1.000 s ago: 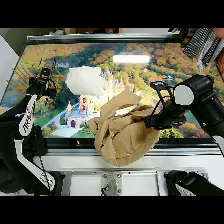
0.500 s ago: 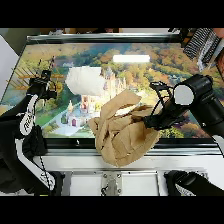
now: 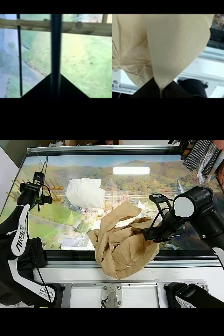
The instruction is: Fold the clothes and pants, and hang the long-sleeved shirts on hangers.
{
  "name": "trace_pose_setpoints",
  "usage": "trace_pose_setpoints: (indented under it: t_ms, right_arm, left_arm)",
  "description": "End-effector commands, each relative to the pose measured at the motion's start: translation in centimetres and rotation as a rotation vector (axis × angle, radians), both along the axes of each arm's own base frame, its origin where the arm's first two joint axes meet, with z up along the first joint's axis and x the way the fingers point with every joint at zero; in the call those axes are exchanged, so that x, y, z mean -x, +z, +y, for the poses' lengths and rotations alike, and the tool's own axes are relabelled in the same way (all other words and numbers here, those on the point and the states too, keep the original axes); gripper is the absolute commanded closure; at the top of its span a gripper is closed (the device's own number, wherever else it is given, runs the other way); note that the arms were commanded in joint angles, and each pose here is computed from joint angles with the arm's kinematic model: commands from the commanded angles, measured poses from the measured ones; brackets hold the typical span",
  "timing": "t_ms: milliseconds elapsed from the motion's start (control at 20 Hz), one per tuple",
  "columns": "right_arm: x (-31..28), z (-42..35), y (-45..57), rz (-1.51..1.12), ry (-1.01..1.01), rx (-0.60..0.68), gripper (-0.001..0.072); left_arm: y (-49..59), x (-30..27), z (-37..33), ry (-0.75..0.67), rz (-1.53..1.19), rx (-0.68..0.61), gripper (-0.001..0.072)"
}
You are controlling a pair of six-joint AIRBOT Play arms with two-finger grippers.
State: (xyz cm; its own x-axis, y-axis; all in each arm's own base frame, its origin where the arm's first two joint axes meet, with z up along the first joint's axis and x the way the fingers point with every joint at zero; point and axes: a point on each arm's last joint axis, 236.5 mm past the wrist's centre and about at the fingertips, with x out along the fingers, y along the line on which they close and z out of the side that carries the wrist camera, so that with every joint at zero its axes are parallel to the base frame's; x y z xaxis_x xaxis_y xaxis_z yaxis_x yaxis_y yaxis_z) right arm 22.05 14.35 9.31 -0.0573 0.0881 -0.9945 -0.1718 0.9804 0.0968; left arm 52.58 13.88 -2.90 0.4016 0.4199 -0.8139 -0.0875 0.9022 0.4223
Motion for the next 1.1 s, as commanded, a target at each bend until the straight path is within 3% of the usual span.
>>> trace_pose_setpoints:
  t_ms: [0,200,350,800,900,1050]
  right_arm:
    - [0.1,0.2,0.0,0.004,0.004,-0.009,0.0698]
    - [0.1,0.2,0.0,0.004,0.004,-0.009,0.0698]
    - [0.1,0.2,0.0,0.003,0.003,-0.009,0.0698]
    - [0.1,0.3,0.1,-0.002,0.003,-0.012,0.0698]
    - [0.1,0.3,0.2,-0.005,0.002,-0.014,0.0698]
    - [0.1,0.2,0.3,-0.007,-0.017,-0.015,0.0698]
  left_arm:
    - [5.4,0.0,-1.3,-0.031,-0.081,-0.015,0.0694]
    - [11.0,0.5,-5.6,-0.121,-0.153,-0.025,0.0694]
    - [13.5,2.4,-11.4,-0.314,-0.112,0.037,0.0693]
    - [16.5,16.6,-26.4,-1.186,0.167,0.576,0.0694]
    - [16.3,18.1,-25.6,-1.193,0.222,0.643,0.0693]
    - [16.5,16.0,-23.8,-1.133,0.143,0.61,0.0693]
